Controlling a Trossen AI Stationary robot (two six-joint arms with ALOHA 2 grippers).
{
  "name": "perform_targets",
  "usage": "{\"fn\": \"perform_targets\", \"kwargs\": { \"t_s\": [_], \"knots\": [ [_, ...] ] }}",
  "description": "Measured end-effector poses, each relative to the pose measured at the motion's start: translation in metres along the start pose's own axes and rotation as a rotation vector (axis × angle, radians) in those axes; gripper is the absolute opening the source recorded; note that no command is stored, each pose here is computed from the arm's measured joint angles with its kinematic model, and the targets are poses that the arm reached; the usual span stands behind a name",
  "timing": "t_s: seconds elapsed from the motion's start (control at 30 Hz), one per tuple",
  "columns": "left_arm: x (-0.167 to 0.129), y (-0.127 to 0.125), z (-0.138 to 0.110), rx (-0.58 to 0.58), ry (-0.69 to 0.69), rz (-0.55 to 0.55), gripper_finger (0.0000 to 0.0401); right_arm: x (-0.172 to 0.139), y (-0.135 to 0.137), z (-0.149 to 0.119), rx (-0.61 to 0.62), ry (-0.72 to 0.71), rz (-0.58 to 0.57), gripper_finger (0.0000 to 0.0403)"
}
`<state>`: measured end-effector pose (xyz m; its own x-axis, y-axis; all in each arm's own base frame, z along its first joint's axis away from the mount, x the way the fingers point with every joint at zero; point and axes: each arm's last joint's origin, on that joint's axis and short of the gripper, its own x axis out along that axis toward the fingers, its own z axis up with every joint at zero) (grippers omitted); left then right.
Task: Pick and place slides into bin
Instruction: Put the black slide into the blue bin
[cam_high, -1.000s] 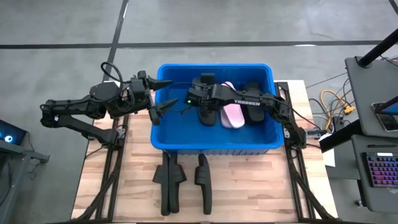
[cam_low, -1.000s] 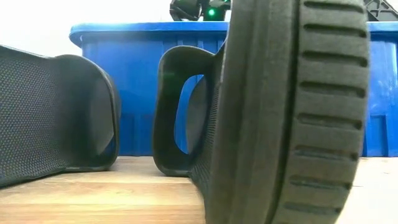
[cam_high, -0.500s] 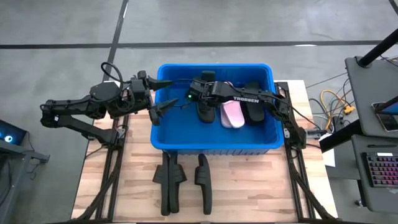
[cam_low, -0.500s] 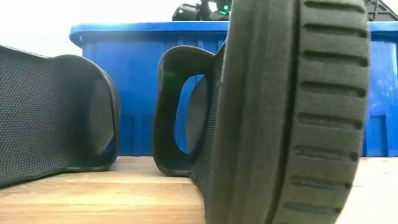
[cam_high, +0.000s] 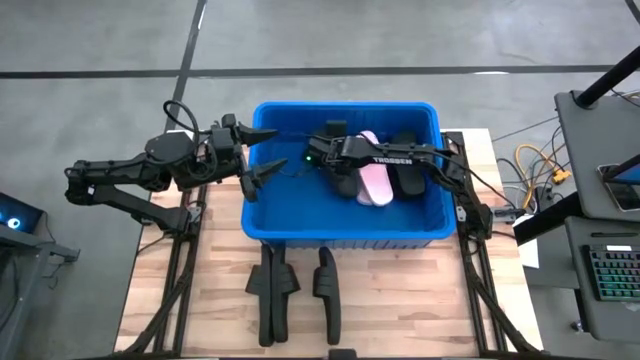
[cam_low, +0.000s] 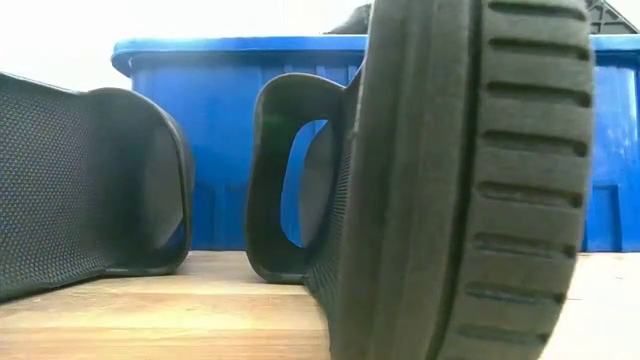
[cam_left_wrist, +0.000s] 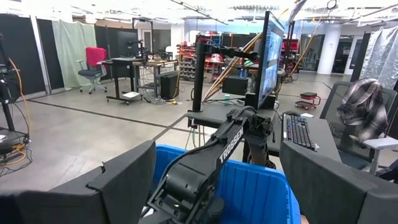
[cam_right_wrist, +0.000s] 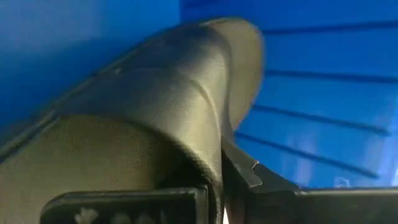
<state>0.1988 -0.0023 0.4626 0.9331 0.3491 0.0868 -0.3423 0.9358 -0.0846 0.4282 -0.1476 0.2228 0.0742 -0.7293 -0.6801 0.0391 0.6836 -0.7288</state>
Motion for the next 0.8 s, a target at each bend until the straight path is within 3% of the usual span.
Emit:
{"fn": "perform_targets", "kwargs": {
  "t_s": [0.3, 0.8],
  "knots": [
    [0.002, -0.001, -0.001, 0.002, 0.005, 0.0, 0.0327, 0.008, 0.013, -0.006, -0.018, 0.041, 0.011, 0.0012],
    [0.004, -0.002, -0.003, 0.006, 0.012, 0.0, 0.0327, -0.007, 0.005, -0.006, 0.055, 0.071, 0.024, 0.0012]
  ]
}}
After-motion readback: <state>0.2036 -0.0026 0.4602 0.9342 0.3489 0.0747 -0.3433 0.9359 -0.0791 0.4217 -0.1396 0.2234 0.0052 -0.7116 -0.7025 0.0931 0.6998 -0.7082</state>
